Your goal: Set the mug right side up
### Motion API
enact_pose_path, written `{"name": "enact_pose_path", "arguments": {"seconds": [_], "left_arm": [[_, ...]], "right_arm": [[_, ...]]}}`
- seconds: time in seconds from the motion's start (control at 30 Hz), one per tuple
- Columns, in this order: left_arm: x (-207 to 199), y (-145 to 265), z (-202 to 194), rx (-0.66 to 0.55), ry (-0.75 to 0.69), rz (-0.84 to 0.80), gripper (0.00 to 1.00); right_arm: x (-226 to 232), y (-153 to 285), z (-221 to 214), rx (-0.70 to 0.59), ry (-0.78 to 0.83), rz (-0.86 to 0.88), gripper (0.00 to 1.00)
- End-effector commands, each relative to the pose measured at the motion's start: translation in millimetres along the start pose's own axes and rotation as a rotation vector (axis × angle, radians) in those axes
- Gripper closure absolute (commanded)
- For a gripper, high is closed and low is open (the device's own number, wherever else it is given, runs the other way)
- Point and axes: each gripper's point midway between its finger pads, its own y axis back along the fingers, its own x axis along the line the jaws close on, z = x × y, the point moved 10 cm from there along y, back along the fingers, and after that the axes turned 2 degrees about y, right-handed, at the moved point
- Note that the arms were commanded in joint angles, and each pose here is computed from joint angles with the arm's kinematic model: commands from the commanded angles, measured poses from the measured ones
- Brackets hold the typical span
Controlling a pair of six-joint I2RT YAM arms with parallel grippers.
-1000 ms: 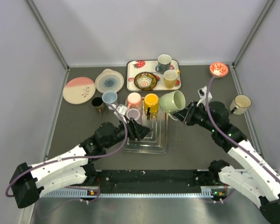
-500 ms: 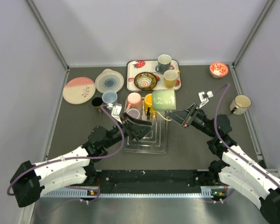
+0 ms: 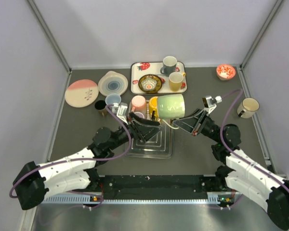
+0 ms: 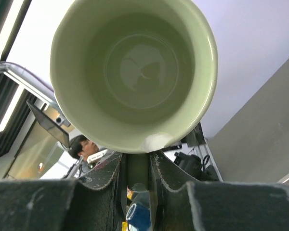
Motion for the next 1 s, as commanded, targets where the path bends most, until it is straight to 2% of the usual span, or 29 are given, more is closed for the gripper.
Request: {"name": "enact_pose_path", "arguments": {"seconds": [0.0,0.1,0.43,0.67,0.97], "left_arm": [[-28.6,-10.5,19.9,-0.036,-0.039,-0.143,0.34],[-35.0,-11.8,21.7,-0.022,-0.032,-0.188,0.34],[-32.2,-21.2,16.5,0.029,-0.004,-0.217,0.35],[-35.3,-20.1,20.2,-0.002,-0.012,-0.223,0.36],[-38.4,-6.8,28.5,-0.107,-0.017,-0.198,0.43]], "right_arm": [[32.5,-0.9,3.7,0.036,0.133,0.128,1.0],[37.8,0.1,4.3,0.05,0.198,0.093,1.0],[34.7,-2.6,2.1,0.072,0.197,0.048,1.0],[34.0,-16.4,-4.4,0.098,0.182,0.069,1.0],[29.9,-30.4,-11.4,0.121,0.176,0.08,1.0]]}}
